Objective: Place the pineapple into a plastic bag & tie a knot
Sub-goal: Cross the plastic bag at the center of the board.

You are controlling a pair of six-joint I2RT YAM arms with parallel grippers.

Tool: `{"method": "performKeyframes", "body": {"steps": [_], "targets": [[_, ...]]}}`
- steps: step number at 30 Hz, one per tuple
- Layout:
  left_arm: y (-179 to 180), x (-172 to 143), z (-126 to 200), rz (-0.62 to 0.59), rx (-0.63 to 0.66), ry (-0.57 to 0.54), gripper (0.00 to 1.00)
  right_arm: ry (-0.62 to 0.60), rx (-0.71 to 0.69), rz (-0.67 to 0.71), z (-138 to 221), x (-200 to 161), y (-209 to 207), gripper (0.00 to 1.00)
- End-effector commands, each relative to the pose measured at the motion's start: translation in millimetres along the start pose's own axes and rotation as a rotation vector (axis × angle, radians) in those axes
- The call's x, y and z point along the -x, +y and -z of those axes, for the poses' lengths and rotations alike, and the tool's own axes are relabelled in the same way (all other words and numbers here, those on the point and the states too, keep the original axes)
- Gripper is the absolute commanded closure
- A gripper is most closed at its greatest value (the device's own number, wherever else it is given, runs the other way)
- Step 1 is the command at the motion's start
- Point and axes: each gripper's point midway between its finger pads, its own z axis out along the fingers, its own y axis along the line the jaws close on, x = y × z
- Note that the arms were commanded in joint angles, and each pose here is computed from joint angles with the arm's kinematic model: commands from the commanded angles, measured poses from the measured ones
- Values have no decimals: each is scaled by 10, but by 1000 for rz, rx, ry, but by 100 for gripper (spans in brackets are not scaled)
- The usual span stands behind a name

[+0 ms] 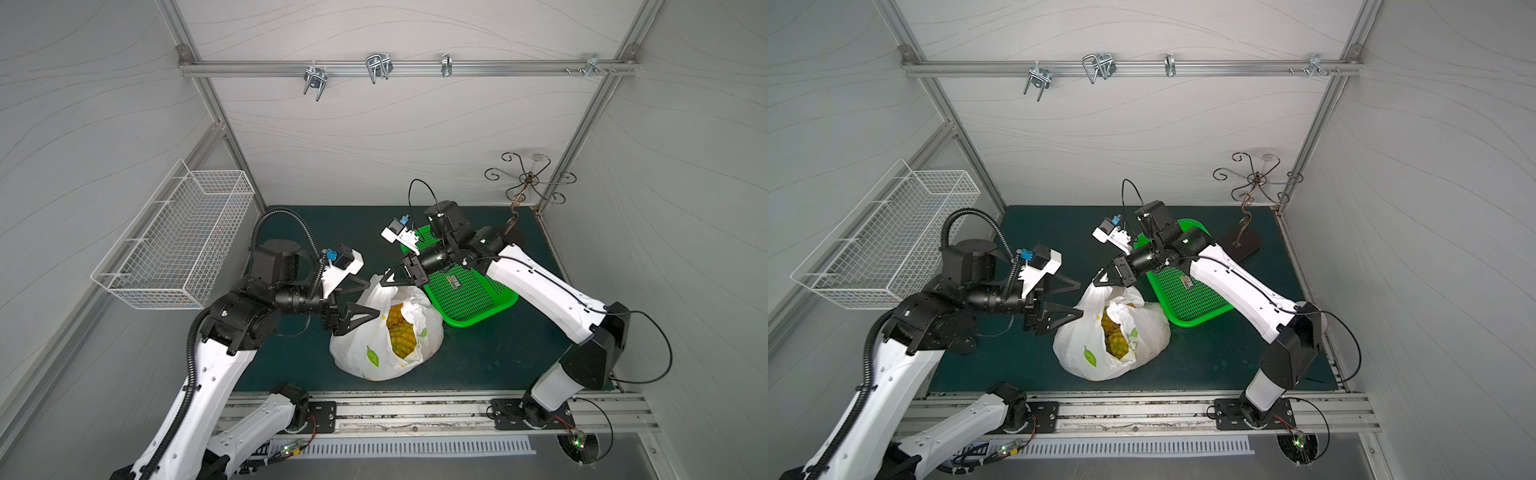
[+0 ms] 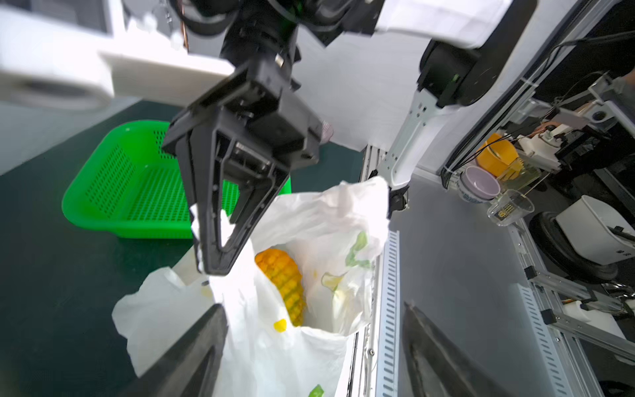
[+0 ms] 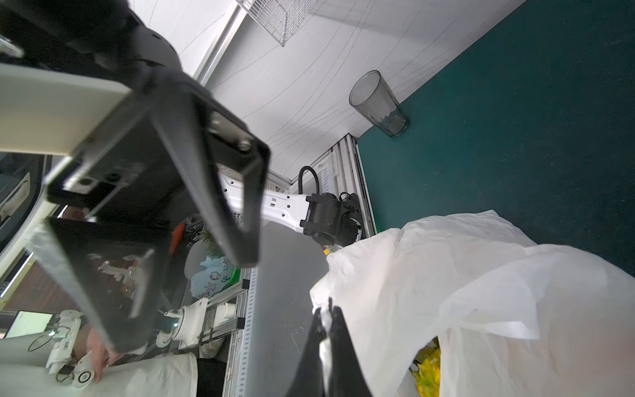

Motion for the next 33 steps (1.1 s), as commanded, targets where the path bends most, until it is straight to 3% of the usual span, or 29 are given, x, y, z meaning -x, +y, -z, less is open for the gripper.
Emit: {"method": "performKeyframes", "body": {"steps": [1, 4, 8, 13, 15, 17, 21, 26, 33], "targets": [[-307, 86, -142, -18, -116, 13, 19, -18, -8, 21, 25, 70, -3, 100], [-449, 57, -381, -113, -121, 55, 18, -15, -9, 20, 24, 67, -6, 100], [-260, 52, -544, -179, 21, 85, 16, -16, -17, 23, 32, 63, 0, 100], [-254, 76, -661, -179, 21, 95, 14, -16, -25, 28, 26, 55, 4, 100], [-319, 11, -729, -184, -9, 133, 1, -17, -32, 30, 25, 55, 1, 100], [-308, -12, -763, -186, 3, 143, 1, -18, -37, 32, 21, 60, -6, 100], [-239, 31, -831, -177, 33, 129, 2, -18, -36, 34, 15, 64, -4, 100], [-298, 140, -882, -169, -5, 78, 15, -19, -40, 35, 12, 69, -15, 100], [-296, 104, -926, -162, -19, 81, 16, -18, -37, 40, -4, 77, -8, 100]]}}
